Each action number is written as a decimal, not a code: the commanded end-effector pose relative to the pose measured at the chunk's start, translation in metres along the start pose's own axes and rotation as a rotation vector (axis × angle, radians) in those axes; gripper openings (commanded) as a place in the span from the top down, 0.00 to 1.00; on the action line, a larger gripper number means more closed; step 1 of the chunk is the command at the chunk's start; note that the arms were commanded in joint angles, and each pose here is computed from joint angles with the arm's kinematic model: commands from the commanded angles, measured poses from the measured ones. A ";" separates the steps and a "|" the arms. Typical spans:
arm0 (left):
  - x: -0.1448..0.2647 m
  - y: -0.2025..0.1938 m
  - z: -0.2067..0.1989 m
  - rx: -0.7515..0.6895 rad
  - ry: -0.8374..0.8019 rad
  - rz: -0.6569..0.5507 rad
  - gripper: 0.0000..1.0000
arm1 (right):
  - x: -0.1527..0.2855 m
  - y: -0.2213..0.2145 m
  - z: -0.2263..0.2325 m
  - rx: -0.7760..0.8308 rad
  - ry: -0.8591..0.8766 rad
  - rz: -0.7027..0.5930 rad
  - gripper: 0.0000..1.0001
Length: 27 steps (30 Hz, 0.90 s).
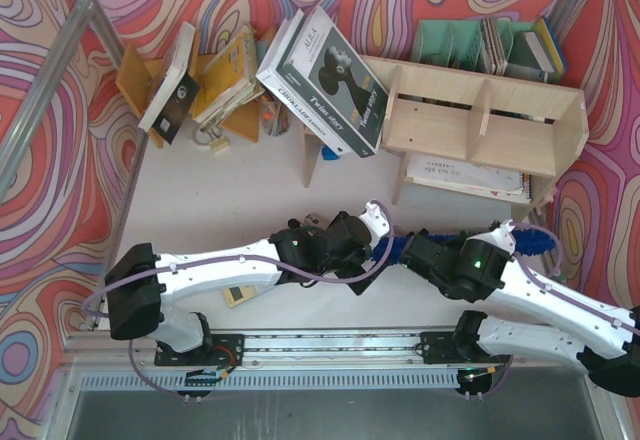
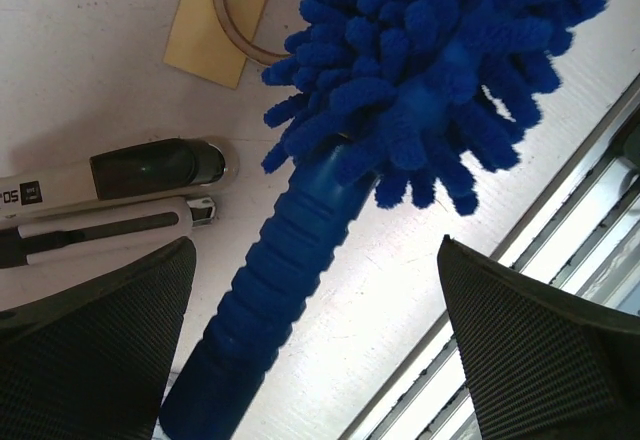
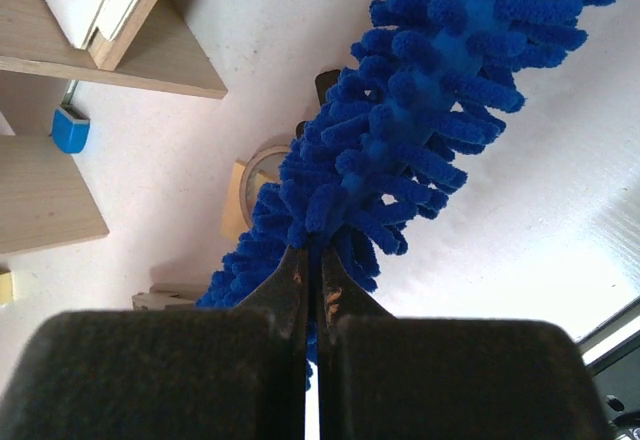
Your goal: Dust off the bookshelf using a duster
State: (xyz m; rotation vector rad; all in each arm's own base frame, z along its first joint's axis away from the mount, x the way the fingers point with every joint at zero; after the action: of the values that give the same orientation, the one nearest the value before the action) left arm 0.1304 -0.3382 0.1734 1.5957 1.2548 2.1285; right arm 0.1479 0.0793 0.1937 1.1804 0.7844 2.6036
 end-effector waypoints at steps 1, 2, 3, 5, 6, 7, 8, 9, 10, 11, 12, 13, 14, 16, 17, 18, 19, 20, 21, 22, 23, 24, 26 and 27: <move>-0.003 -0.001 0.000 -0.042 -0.002 0.022 0.05 | 0.008 0.017 0.007 0.022 0.048 -0.046 1.00; -0.004 -0.001 0.000 -0.045 0.001 0.026 0.08 | 0.009 0.018 0.007 0.023 0.049 -0.045 1.00; -0.006 -0.002 0.001 -0.044 0.008 0.032 0.11 | 0.010 0.018 0.008 0.022 0.052 -0.043 1.00; -0.009 -0.004 0.001 -0.042 0.015 0.043 0.19 | 0.011 0.020 0.010 0.025 0.059 -0.040 1.00; -0.010 -0.004 0.001 -0.040 0.019 0.045 0.23 | 0.012 0.021 0.011 0.026 0.061 -0.042 1.00; -0.010 -0.005 0.001 -0.036 0.024 0.047 0.27 | 0.013 0.021 0.011 0.027 0.062 -0.041 1.00; -0.011 -0.004 0.001 -0.030 0.027 0.046 0.32 | 0.013 0.022 0.011 0.026 0.063 -0.040 1.00; -0.010 -0.004 0.002 -0.026 0.030 0.044 0.36 | 0.014 0.022 0.011 0.027 0.062 -0.042 1.00; -0.009 -0.003 0.002 -0.020 0.035 0.041 0.40 | 0.014 0.023 0.011 0.026 0.061 -0.042 1.00; -0.006 -0.002 0.002 -0.014 0.036 0.036 0.44 | 0.014 0.023 0.011 0.026 0.060 -0.042 1.00; -0.003 -0.001 0.002 -0.006 0.033 0.028 0.48 | 0.014 0.024 0.011 0.026 0.059 -0.042 1.00; 0.001 0.002 0.001 0.000 0.029 0.014 0.50 | 0.015 0.024 0.010 0.025 0.059 -0.040 1.00; 0.004 0.003 0.000 0.006 0.025 0.004 0.53 | 0.015 0.024 0.010 0.024 0.059 -0.040 1.00; 0.011 0.008 -0.003 0.009 0.014 -0.021 0.60 | 0.015 0.025 0.009 0.022 0.058 -0.038 1.00; 0.015 0.009 -0.005 0.011 0.009 -0.030 0.62 | 0.015 0.025 0.009 0.021 0.058 -0.037 1.00; 0.018 0.010 -0.007 0.012 0.004 -0.037 0.66 | 0.016 0.026 0.008 0.020 0.059 -0.034 0.99; 0.021 0.012 -0.009 0.013 -0.002 -0.043 0.69 | 0.016 0.026 0.008 0.018 0.061 -0.034 0.99; 0.023 0.013 -0.011 0.015 -0.007 -0.048 0.73 | 0.016 0.027 0.007 0.016 0.061 -0.036 0.99; 0.026 0.013 -0.013 0.014 -0.009 -0.053 0.75 | 0.016 0.028 0.007 0.012 0.061 -0.036 0.99; 0.028 0.014 -0.014 0.013 -0.009 -0.058 0.77 | 0.017 0.029 0.006 0.007 0.062 -0.036 0.99; 0.030 0.014 -0.016 0.013 -0.009 -0.064 0.78 | 0.017 0.030 0.007 0.003 0.065 -0.036 0.98; 0.032 0.015 -0.017 0.012 -0.005 -0.068 0.79 | 0.018 0.031 0.006 0.000 0.067 -0.036 0.98; 0.036 0.016 -0.020 0.008 0.001 -0.080 0.83 | 0.019 0.034 0.006 -0.003 0.068 -0.038 0.97; 0.039 0.017 -0.021 0.006 0.008 -0.086 0.86 | 0.020 0.035 0.006 -0.004 0.070 -0.040 0.94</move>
State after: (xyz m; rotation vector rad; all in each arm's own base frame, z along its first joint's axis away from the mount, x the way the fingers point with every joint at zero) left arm 0.0965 -0.3395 0.1807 1.6518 1.1430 2.0650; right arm 0.1481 0.0797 0.2237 1.0863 0.7102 2.7052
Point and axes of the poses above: each gripper's point midway between its finger pads, its own x axis back along the fingers, its own z axis along the line the jaws close on, y = z × x, the point moved 5 cm from there along x, back along the fingers, and after that the axes turned 6 degrees about -x, right-handed, at the moved point
